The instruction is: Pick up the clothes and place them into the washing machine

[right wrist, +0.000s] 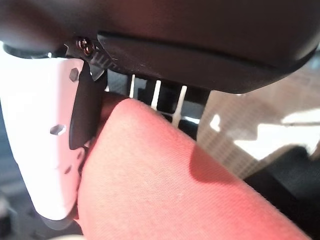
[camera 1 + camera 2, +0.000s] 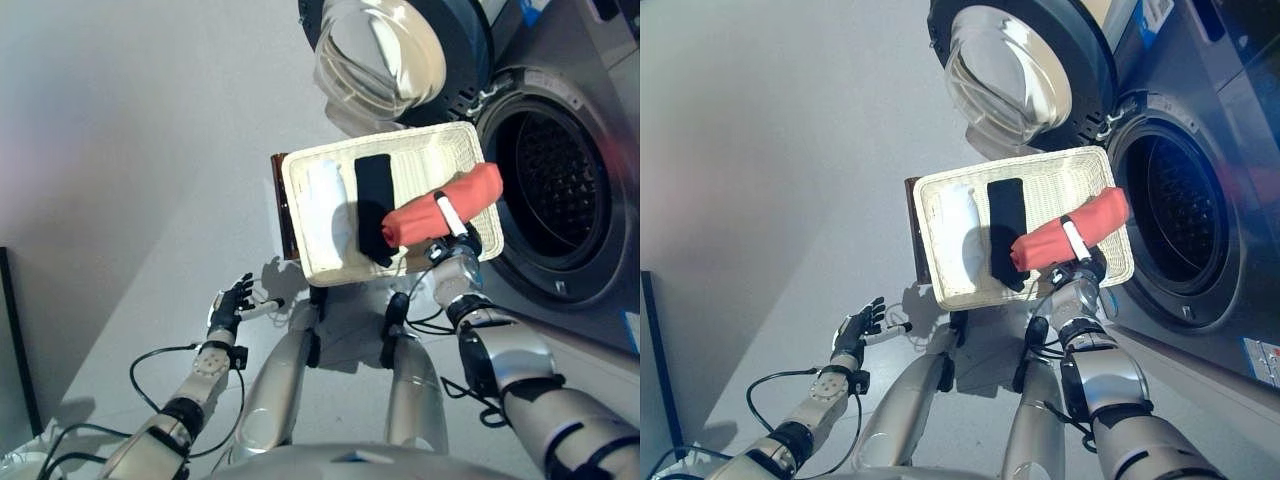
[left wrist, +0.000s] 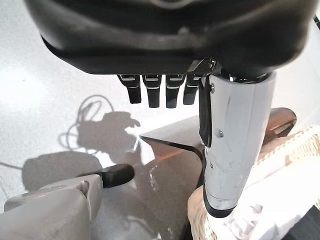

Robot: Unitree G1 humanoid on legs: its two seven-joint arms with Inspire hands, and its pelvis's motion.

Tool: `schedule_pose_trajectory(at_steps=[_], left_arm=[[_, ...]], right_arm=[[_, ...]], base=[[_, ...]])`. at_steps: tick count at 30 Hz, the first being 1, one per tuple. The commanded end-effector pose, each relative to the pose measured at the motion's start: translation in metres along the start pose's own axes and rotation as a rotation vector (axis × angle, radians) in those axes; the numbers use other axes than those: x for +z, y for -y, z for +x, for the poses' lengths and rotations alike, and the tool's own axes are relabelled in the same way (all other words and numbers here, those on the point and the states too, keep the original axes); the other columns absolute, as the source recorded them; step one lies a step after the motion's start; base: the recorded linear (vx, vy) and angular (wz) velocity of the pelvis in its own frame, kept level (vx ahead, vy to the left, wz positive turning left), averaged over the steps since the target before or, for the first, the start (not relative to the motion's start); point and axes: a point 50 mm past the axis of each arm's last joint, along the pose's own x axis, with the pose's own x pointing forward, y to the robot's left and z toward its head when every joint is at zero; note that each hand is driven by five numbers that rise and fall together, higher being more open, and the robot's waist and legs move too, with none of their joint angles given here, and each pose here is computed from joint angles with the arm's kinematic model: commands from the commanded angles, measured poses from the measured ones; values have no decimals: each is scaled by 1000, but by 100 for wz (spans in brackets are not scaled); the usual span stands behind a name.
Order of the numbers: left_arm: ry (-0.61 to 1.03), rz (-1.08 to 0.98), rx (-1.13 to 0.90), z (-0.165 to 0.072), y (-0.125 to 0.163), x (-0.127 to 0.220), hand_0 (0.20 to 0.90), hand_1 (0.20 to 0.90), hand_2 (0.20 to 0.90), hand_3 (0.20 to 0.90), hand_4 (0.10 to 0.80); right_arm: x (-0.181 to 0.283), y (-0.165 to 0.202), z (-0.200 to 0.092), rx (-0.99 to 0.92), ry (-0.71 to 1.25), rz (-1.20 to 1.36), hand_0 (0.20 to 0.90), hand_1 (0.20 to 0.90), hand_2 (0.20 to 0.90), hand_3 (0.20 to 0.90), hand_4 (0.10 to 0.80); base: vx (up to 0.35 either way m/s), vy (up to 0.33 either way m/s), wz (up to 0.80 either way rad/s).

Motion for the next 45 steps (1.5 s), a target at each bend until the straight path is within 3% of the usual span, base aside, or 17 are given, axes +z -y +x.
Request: schedule_pose_trajectory(at_steps=[1,11,14,19,22,23,24,28,33,45], left_arm=[[1,-4,34,-8,0,-12,900,900,900,900,800],[-17,-15,41,-12,5,-18,900,900,900,900,800],[-36,-27,48,-15,1,-24,900,900,900,900,800],[-46,-33,77,-21,-11,-31,900,900,900,900,800],[-50,-35,85,-24,-13,-34,900,900,900,900,800],[-53,-40,92,-24,-16,-35,900,900,900,900,800],[-57,-41,94,-25,-16,-36,900,900,900,900,800],[-69,-55,93,-25,-15,-38,900,900,900,900,800],[-90,-71,72,-25,-9,-40,900,900,900,900,800],[-89,-76,56,-21,-5,-37,900,900,900,900,800]], right_arm=[[52,-14,4,-3,249,166,200,200,200,200,300],[114,-33,1,-110,436,490,200,200,200,200,300],[162,-43,-4,-87,568,529,200,200,200,200,300],[248,-64,-35,25,840,572,200,200,200,200,300],[271,-84,-56,117,934,601,200,200,200,200,300],[282,-91,-66,158,985,582,521,521,521,521,529],[281,-94,-67,163,987,579,900,900,900,900,800],[270,-100,-61,175,941,520,900,900,900,900,800],[237,-94,-31,136,767,433,900,900,900,900,800],[179,-88,-9,129,566,305,900,900,900,900,800]], base=[[0,0,0],[-12,30,-15],[-18,-3,-28],[16,10,-13],[84,22,-7],[-71,23,-7],[-72,22,-4],[23,8,-2],[13,3,-1],[-5,2,3]])
